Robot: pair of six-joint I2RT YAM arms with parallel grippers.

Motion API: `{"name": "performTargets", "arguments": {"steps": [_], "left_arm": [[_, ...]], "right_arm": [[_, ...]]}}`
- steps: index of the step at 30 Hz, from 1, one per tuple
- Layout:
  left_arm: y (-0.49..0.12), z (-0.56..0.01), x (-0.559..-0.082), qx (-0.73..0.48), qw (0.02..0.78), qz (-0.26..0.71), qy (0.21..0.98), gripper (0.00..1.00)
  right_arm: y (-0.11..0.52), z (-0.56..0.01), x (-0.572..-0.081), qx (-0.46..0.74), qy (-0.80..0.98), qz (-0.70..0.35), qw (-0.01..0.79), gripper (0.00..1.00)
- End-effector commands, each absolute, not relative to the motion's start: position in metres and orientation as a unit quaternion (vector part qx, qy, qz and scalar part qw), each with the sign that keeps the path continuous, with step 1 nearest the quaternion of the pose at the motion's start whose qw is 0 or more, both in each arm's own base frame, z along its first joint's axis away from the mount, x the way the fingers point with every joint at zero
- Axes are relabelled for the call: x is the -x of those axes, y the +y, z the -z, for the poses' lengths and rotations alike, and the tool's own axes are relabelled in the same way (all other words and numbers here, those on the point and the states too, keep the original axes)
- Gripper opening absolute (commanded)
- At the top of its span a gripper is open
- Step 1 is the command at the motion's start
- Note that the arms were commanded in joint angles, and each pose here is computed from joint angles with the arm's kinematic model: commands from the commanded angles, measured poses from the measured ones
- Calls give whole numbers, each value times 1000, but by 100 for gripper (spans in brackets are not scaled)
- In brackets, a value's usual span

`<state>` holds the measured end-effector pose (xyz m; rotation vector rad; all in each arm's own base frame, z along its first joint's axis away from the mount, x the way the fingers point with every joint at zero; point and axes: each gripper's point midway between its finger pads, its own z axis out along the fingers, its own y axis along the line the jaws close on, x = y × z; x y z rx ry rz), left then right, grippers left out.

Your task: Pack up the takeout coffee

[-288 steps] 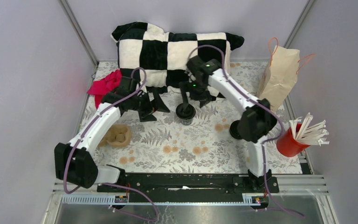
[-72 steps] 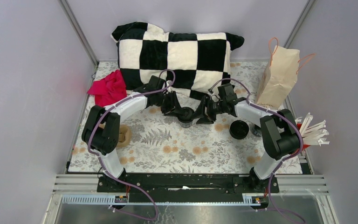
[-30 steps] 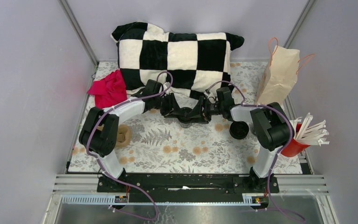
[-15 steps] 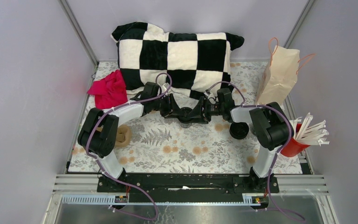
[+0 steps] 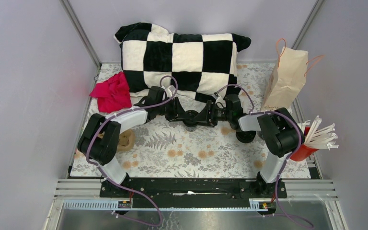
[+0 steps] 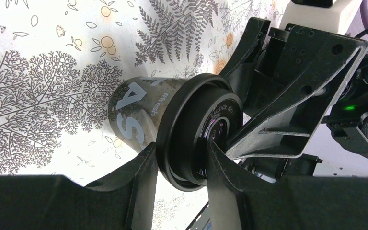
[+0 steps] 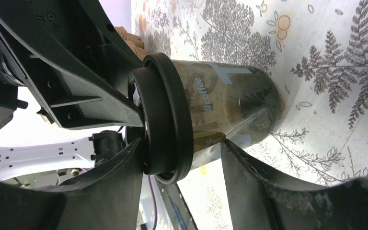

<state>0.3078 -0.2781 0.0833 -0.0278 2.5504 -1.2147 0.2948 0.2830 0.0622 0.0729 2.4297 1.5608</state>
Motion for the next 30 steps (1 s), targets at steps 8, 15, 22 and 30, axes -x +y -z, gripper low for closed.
{"name": "performTargets", "arguments": {"steps": [8, 15, 22, 30], "left_arm": [[-196, 14, -260, 32, 79, 184, 979, 38], [-231, -79, -285, 21, 95, 271, 957, 56], [-239, -115, -301, 14, 117, 301, 946, 85], [-245, -137, -326, 17, 136, 326, 935, 96]], "right_arm": [[251, -9, -284, -55, 920, -369, 124, 64], [248, -70, -287, -46, 928, -354, 107, 84], [261, -93, -296, -21, 908, -408, 94, 85], [280, -118, -328, -6, 899, -429, 88, 87]]}}
